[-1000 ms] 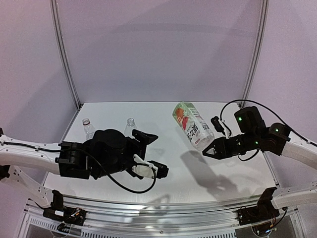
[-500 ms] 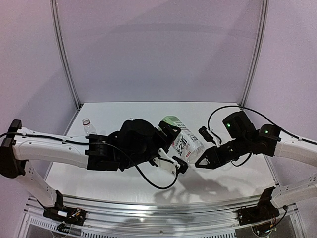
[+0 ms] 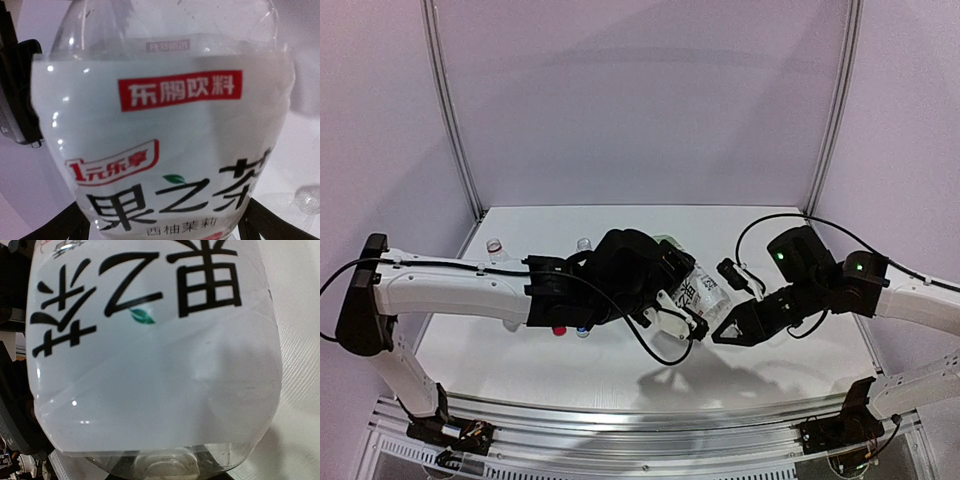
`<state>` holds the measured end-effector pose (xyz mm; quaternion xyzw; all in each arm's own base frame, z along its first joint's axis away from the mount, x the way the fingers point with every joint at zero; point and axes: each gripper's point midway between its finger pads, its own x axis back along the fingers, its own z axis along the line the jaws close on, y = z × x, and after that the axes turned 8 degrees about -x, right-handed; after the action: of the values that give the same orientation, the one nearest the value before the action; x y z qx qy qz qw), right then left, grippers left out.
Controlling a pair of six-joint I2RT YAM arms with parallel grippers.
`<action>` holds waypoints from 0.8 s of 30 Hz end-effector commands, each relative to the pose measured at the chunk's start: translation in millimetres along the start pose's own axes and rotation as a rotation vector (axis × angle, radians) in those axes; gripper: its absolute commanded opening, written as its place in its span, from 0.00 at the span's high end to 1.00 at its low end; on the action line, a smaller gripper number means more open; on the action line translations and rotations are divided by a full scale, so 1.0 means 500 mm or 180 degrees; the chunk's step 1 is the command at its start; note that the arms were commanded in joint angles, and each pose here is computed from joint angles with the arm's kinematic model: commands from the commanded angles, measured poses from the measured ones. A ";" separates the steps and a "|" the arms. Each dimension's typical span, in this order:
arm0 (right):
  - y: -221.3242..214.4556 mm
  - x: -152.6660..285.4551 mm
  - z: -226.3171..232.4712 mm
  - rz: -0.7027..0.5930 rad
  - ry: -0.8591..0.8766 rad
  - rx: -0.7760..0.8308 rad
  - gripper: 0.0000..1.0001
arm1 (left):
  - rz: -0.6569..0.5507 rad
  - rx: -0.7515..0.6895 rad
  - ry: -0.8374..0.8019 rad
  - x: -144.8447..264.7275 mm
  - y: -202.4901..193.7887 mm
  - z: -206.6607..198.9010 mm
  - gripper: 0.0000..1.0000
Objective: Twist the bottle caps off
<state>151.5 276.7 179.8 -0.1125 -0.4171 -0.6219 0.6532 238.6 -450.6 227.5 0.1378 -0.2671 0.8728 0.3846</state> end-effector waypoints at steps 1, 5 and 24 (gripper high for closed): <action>0.002 0.013 0.029 -0.0010 0.0044 0.0163 1.00 | -0.0034 0.0056 -0.0118 -0.021 -0.002 -0.006 0.01; -0.001 0.016 0.033 -0.0006 0.0047 0.0184 1.00 | -0.0002 0.0071 -0.0142 -0.031 -0.008 -0.012 0.01; 0.042 0.105 0.038 -0.0664 -0.0092 0.0260 0.17 | -0.0100 0.0693 -0.0032 0.005 -0.003 0.005 0.46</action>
<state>149.6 269.0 204.7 -0.0805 -0.4434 -0.6349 0.6275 249.1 -453.0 218.2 0.1715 -0.2210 0.8851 0.3720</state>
